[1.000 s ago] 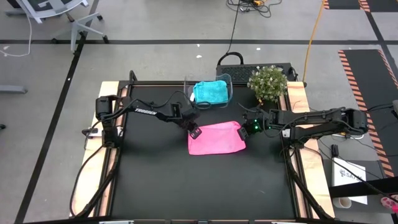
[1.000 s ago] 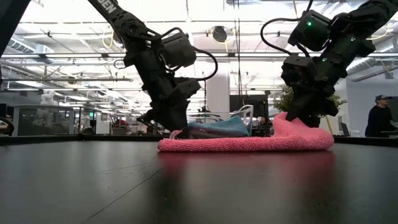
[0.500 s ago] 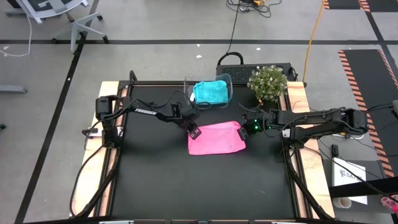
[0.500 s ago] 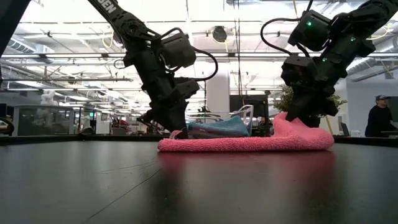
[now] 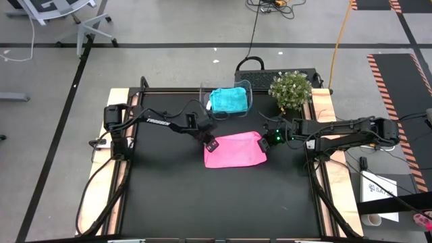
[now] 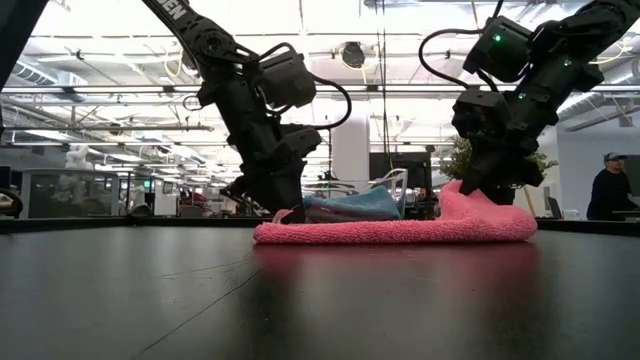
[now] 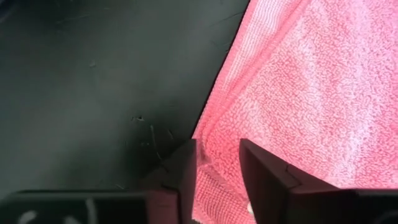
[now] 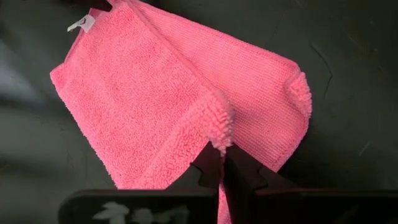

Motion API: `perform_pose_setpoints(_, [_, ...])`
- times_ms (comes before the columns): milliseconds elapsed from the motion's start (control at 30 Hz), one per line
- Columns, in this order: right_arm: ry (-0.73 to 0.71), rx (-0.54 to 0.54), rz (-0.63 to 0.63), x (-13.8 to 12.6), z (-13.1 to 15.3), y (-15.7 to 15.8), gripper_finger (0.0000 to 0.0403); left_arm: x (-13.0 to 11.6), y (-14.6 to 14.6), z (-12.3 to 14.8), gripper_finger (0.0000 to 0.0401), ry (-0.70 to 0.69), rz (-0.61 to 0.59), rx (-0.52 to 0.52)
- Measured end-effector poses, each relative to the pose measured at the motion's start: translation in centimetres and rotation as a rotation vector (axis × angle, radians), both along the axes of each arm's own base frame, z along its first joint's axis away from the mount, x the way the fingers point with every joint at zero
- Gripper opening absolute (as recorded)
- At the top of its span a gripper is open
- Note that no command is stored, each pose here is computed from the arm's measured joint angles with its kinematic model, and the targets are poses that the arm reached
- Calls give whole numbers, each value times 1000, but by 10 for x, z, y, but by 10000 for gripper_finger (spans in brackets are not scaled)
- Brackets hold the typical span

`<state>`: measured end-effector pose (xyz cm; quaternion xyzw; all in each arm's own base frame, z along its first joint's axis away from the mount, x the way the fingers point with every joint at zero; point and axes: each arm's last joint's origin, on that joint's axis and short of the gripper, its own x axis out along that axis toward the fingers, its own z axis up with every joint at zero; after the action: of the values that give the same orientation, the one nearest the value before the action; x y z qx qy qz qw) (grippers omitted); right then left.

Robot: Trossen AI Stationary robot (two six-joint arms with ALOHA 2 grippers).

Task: Fold microfiber towels
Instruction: Fold the pink microfiber cloth

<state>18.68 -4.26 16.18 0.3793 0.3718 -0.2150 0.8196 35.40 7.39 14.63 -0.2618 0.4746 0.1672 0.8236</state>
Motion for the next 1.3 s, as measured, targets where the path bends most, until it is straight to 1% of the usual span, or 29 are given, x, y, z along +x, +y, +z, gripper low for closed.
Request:
perform_pose_setpoints(200, [0, -3, 3, 0, 0, 0, 0, -1, -2, -1, 68, 22, -11, 0])
perform_pose_setpoints(400, [0, -3, 3, 0, 0, 0, 0, -1, -2, -1, 37, 23, -22, 14])
perform_pose_setpoints(567, [0, -5, 6, 0, 0, 0, 0, -2, 0, -1, 5, 33, -8, 62])
perform_pose_setpoints(667, [0, -12, 14, 0, 0, 0, 0, -2, -1, -1, 3, 37, -17, 69])
perform_pose_setpoints(800, [-7, -16, 17, 1, 1, 0, 0, -5, -4, -1, 2, 66, -7, 50])
perform_pose_setpoints(867, [-9, -18, 19, 1, 1, 0, 0, -6, -7, 5, 2, 62, -12, 49])
perform_pose_setpoints(933, [-10, -22, 23, 1, 1, 0, 0, -7, -10, 14, 2, 33, -11, 70])
perform_pose_setpoints(1033, [-8, -23, 25, 1, 1, 0, 0, -9, -14, 29, 1, -2, 9, 109])
perform_pose_setpoints(1133, [-6, -27, 30, 1, 1, 0, 0, -15, -15, 42, 1, -18, 30, 123])
perform_pose_setpoints(1200, [0, -27, 31, 0, 0, 0, 0, -16, -15, 43, 1, -8, 39, 134])
perform_pose_setpoints(1300, [1, -34, 33, 0, 0, 0, 0, -19, -16, 40, 1, 33, 50, 121])
